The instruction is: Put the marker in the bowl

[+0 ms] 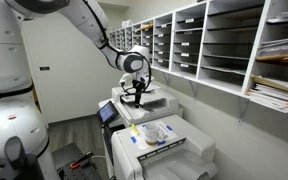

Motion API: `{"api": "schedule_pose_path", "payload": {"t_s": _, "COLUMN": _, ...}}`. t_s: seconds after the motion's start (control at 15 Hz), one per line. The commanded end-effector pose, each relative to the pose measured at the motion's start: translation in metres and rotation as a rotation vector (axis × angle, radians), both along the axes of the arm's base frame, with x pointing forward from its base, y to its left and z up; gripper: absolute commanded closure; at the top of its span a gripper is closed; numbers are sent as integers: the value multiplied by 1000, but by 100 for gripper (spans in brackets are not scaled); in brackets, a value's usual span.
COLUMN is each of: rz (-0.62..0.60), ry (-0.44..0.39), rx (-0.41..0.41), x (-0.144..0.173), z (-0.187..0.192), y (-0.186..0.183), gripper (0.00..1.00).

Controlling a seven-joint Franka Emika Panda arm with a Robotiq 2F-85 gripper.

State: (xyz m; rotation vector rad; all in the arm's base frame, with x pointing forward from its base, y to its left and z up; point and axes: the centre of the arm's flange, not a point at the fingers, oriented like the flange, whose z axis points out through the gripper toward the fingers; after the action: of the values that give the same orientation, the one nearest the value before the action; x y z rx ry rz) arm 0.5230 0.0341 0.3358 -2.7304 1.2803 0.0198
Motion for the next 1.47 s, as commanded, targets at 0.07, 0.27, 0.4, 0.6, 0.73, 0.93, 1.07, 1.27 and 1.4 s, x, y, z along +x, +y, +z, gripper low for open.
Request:
{"api": "schedule_pose_path", "payload": {"t_s": 0.07, "rz": -57, "ry": -12, "rx": -2, "x": 2, "z": -8, "y": 7, "gripper": 0}}
{"api": "schedule_pose_path", "payload": {"t_s": 0.27, "rz": -57, "ry": -13, "rx": -2, "x": 2, "z": -8, "y": 5, "gripper": 0}}
{"api": "schedule_pose_path", "payload": {"t_s": 0.4, "rz": -59, "ry": -13, "rx": -3, "x": 2, "z": -8, "y": 4, "gripper": 0}}
{"api": "schedule_pose_path", "payload": {"t_s": 0.6, "rz": -241, "ry": 12, "rx": -26, "x": 9, "z": -27, "y": 13, "gripper": 0}}
{"api": "schedule_pose_path", "payload": {"t_s": 0.73, "rz": -357, "ry": 3, "rx": -34, "x": 17, "z": -46, "y": 20, "gripper": 0}}
{"api": "schedule_pose_path", "payload": {"t_s": 0.93, "rz": -520, "ry": 73, "rx": -48, "x": 28, "z": -90, "y": 34, "gripper": 0}}
{"api": "schedule_pose_path", "payload": {"t_s": 1.07, "rz": -628, "ry": 129, "rx": -62, "x": 30, "z": -123, "y": 44, "gripper": 0}}
{"api": "schedule_pose_path", "payload": {"t_s": 1.27, "rz": -743, "ry": 174, "rx": -115, "x": 37, "z": -167, "y": 54, "gripper": 0}}
{"api": "schedule_pose_path", "payload": {"t_s": 1.4, "rz": -766, "ry": 189, "rx": -144, "x": 43, "z": -188, "y": 59, "gripper": 0}}
